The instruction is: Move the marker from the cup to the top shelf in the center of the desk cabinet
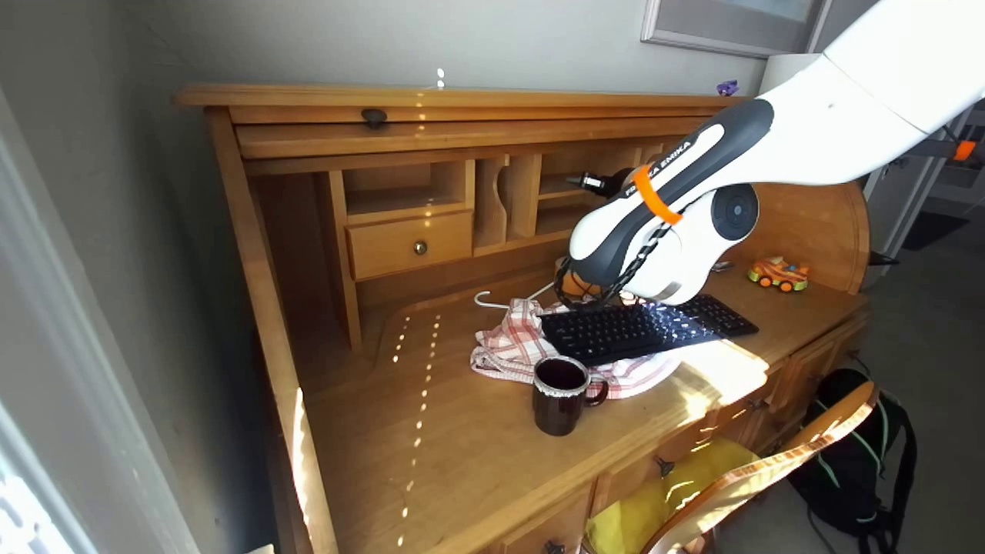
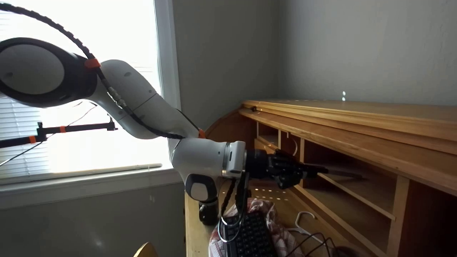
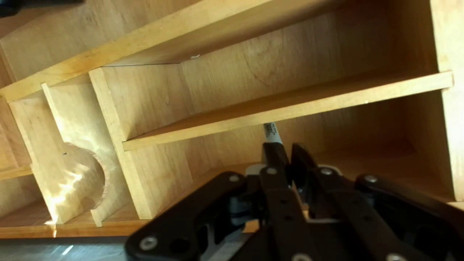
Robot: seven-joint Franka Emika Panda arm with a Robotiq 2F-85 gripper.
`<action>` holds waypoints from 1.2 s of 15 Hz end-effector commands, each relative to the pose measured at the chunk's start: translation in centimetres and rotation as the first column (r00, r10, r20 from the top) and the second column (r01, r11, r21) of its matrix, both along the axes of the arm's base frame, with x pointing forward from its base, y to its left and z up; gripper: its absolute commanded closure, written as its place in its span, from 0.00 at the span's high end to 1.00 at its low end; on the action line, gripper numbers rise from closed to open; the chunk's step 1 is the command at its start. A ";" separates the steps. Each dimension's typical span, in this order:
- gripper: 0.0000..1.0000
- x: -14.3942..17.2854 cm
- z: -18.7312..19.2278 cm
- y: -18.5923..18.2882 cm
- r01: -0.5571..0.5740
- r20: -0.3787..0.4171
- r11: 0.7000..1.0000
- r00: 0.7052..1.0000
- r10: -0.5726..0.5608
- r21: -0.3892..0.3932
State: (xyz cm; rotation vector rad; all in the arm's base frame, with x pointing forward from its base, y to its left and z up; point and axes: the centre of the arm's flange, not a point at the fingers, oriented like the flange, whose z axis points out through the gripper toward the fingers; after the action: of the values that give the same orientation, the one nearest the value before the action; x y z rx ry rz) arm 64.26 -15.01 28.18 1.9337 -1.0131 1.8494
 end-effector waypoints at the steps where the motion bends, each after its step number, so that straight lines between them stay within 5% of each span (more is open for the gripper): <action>1: 0.04 1.6 0.1 -0.8 0.041 -0.045 0.998 0.998 -0.039 0.041; 18: 0.04 3.4 1.7 -3.7 0.133 -0.125 0.983 0.985 -0.117 0.130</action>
State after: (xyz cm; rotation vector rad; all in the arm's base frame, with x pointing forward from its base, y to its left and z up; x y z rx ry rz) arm 65.81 -18.31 29.94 1.9745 -1.1906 1.6580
